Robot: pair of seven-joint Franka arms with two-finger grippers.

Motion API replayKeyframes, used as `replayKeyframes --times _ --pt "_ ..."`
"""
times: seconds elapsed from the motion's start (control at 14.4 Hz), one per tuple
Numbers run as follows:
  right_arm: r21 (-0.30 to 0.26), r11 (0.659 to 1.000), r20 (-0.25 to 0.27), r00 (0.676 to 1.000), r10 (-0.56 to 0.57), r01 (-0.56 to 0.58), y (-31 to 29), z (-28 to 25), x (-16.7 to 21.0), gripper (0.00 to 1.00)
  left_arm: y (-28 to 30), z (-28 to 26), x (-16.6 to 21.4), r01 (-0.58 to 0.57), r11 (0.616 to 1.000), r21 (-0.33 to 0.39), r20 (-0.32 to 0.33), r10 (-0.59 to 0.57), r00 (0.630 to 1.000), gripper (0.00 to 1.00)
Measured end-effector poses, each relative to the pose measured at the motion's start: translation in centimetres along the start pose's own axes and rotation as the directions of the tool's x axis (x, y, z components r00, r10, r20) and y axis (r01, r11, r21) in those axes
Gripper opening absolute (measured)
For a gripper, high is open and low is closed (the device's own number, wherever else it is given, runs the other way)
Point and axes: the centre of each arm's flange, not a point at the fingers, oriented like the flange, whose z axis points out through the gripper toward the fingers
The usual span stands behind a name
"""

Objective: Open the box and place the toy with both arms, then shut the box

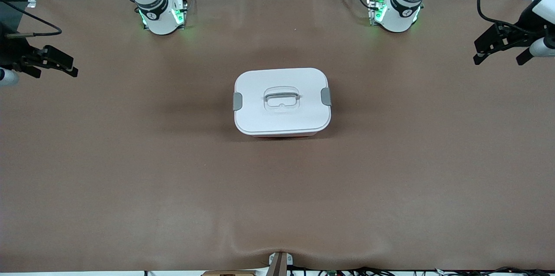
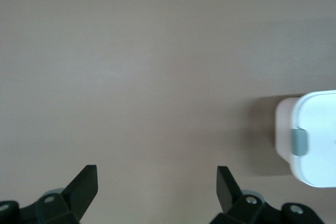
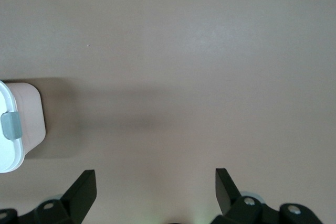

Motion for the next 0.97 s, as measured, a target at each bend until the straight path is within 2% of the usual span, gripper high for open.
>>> replayKeyframes --times 0.97 --pt "0.0 1.0 0.012 1.0 0.003 -0.003 0.03 0.1 -0.13 1.0 -0.28 0.31 0.04 0.044 0.999 -0.005 0.007 -0.044 0.999 1.0"
